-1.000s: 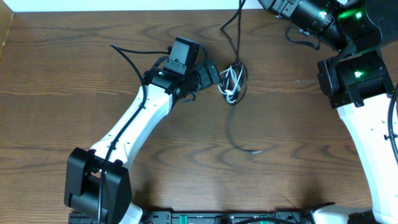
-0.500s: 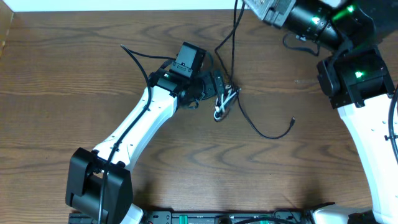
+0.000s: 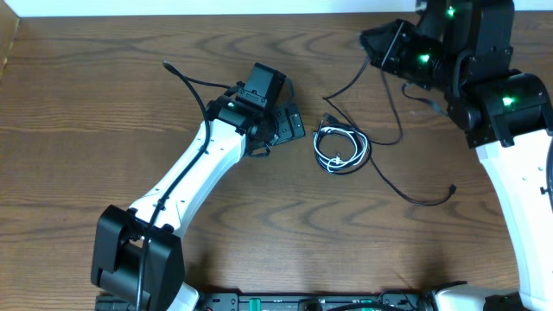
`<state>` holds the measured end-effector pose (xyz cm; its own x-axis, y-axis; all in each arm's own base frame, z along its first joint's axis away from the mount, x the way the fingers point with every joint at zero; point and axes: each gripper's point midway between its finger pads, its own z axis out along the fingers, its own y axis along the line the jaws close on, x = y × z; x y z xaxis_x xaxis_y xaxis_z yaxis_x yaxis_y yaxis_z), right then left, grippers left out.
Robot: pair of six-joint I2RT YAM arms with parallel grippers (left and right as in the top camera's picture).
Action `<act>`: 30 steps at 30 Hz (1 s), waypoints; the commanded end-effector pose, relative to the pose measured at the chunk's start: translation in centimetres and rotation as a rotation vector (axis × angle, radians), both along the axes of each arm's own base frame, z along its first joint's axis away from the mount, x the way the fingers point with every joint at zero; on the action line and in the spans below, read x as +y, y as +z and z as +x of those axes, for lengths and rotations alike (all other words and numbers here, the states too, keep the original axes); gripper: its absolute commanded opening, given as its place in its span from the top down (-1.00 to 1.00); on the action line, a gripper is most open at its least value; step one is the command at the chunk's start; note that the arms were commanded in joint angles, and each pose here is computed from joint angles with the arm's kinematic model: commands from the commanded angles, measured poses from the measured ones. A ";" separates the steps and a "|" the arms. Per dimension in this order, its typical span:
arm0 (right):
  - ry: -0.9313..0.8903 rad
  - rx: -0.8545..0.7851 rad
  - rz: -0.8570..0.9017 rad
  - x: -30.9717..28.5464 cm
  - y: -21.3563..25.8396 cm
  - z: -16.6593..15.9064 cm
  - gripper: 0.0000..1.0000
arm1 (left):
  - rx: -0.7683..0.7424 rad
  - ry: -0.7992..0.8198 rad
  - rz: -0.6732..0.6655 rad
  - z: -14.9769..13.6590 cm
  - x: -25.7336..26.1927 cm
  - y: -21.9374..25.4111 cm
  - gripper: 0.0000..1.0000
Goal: Untangle cables
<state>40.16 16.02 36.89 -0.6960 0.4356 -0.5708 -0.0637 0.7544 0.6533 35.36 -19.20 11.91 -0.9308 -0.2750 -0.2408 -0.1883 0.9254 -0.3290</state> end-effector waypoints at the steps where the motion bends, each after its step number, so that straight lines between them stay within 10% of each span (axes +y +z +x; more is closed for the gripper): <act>1: -0.166 -0.069 -0.272 -4.9 -0.4 0.9 0.56 | 0.026 0.001 0.029 -0.2 0.4 -1.1 -0.98; 12: -0.290 0.151 -0.569 -10.3 -5.4 -2.3 -0.82 | 0.162 -0.020 0.053 -2.0 0.2 -5.6 -0.98; 30: -0.007 0.425 -0.480 -5.1 -14.0 -3.2 -0.99 | 0.153 -0.215 -0.067 -2.4 -6.2 -8.4 -0.98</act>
